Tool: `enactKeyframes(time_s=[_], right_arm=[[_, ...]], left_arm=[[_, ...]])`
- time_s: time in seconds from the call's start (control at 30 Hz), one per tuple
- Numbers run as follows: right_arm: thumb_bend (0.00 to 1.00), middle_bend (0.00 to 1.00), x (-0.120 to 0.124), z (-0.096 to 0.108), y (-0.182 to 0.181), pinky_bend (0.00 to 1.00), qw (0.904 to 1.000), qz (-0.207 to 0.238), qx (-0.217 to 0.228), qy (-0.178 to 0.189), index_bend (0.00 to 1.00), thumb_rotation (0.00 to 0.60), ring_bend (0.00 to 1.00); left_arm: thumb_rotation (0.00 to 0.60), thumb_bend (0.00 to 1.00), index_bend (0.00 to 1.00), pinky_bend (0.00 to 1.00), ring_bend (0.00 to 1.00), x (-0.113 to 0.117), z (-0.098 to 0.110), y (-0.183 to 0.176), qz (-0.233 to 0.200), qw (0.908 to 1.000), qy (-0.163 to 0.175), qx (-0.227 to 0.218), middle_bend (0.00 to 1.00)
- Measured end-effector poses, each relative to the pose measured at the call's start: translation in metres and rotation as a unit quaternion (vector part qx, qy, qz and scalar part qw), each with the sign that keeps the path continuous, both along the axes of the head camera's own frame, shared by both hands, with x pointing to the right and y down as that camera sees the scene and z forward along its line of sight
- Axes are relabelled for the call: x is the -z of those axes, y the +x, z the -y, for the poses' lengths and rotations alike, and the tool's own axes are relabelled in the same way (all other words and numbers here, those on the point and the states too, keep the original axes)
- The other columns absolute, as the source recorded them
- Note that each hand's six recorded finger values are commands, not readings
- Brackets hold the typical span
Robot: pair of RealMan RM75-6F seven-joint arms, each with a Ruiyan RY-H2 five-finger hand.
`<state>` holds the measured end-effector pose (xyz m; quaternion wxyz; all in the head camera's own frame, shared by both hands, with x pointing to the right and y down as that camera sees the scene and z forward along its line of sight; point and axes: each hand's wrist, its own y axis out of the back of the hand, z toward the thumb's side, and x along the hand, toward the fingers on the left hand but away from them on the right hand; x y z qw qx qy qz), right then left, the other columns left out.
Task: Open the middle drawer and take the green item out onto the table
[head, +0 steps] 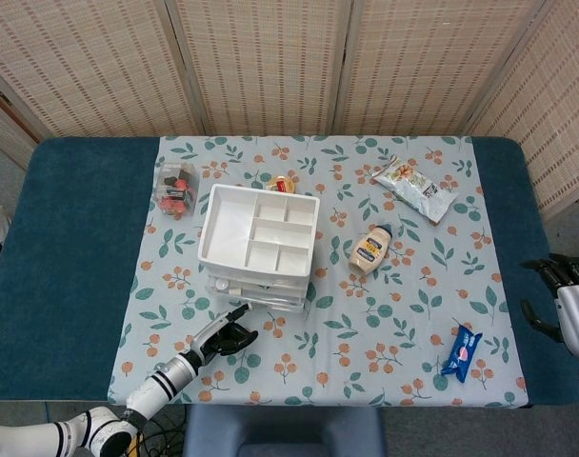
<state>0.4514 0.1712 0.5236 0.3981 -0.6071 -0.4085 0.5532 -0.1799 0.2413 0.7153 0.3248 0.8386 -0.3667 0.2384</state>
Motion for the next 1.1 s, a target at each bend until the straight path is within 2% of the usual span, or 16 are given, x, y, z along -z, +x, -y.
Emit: enactKeyframes(time_s=[0.13,0.3,0.43,0.57,0.67,0.77,0.87,0.97,1.07,1.1], right_arm=[[0.38,0.31,0.0,0.0,0.001,0.27,1.0,0.0,-0.001,0.0,0.25,0.6,0.21],[0.38,0.31,0.0,-0.001,0.002,0.27,1.0,-0.001,-0.002,-0.001,0.25,0.6,0.21],[0.38,0.31,0.0,0.0,0.001,0.27,1.0,0.0,-0.001,0.0,0.25,0.6,0.21],[0.38,0.31,-0.001,0.0,-0.002,0.27,1.0,0.003,0.004,-0.001,0.25,0.6,0.21],[0.38,0.31,-0.001,0.0,-0.002,0.27,1.0,0.004,0.005,0.0,0.25,0.6,0.21],[0.38,0.31,0.0,-0.001,-0.001,0.27,1.0,0.003,0.002,0.003,0.25,0.6,0.21],[0.38,0.31,0.001,-0.001,0.0,0.27,1.0,0.002,0.002,0.003,0.25,0.6,0.21],[0.38,0.31,0.002,-0.002,0.001,0.27,1.0,0.001,0.002,0.004,0.25,0.6,0.21],[0.38,0.31,0.001,-0.002,0.002,0.27,1.0,0.0,0.0,0.002,0.25,0.6,0.21],[0.38,0.31,0.0,-0.002,0.003,0.27,1.0,0.001,-0.001,0.0,0.25,0.6,0.21]], left_arm=[[0.6,0.38,0.07,1.0,0.91,0.004,-0.001,-0.005,0.001,1.0,0.003,0.0,0.92],[0.6,0.38,0.1,1.0,0.9,0.005,-0.003,-0.016,0.025,0.9993,0.015,-0.022,0.91],[0.6,0.37,0.12,1.0,0.9,0.011,-0.002,-0.03,0.056,0.9968,0.034,-0.046,0.91],[0.6,0.37,0.19,1.0,0.9,0.02,-0.001,-0.039,0.076,0.9936,0.055,-0.063,0.91],[0.6,0.38,0.22,1.0,0.9,0.026,0.001,-0.045,0.096,0.9885,0.083,-0.082,0.91],[0.6,0.38,0.27,1.0,0.9,0.035,0.005,-0.053,0.12,0.9799,0.125,-0.1,0.91],[0.6,0.37,0.3,1.0,0.9,0.045,0.013,-0.061,0.146,0.9667,0.174,-0.118,0.91],[0.6,0.37,0.3,1.0,0.9,0.056,0.021,-0.068,0.176,0.947,0.231,-0.138,0.91],[0.6,0.38,0.29,1.0,0.9,0.067,0.03,-0.073,0.208,0.9214,0.288,-0.157,0.91],[0.6,0.38,0.29,1.0,0.9,0.071,0.034,-0.074,0.22,0.9103,0.31,-0.164,0.91]])
